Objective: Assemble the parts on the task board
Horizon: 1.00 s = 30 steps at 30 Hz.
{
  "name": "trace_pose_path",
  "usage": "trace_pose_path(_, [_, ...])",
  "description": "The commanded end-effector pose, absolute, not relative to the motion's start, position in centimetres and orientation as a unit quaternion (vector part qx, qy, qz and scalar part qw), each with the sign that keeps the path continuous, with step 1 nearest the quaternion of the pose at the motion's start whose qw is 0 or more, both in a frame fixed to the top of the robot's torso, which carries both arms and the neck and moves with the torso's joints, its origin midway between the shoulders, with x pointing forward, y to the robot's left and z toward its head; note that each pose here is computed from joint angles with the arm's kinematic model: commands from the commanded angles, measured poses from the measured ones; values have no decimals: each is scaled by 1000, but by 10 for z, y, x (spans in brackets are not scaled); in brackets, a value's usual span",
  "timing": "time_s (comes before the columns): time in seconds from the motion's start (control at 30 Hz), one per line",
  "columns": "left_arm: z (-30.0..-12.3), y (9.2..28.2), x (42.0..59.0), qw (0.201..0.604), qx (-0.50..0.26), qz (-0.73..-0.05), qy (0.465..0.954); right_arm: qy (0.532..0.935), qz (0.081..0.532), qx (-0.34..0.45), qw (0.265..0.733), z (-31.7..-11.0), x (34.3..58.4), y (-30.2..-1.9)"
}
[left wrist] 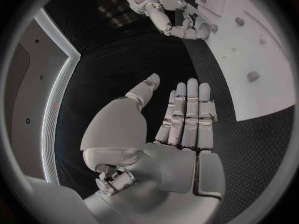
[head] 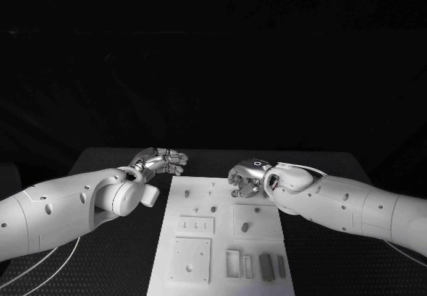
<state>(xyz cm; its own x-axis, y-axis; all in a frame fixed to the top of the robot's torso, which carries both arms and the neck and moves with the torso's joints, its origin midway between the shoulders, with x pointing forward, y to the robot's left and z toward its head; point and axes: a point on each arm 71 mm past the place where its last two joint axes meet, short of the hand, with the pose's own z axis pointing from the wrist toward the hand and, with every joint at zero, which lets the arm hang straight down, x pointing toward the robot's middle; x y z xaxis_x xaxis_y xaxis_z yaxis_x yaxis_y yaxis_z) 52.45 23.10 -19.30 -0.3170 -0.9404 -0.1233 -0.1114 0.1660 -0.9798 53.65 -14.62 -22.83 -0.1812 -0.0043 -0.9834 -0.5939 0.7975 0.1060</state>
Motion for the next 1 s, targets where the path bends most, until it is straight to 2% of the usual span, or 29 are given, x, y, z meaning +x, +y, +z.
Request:
trace_pose_path(0.03, [-191,228,523,409,-405,-508,641,730,226,-221,606,-232,538,-148])
trace_pose_path(1.0, [-190,225,521,405,-405,-512,641,735,220,-232,598,-245,534,-144])
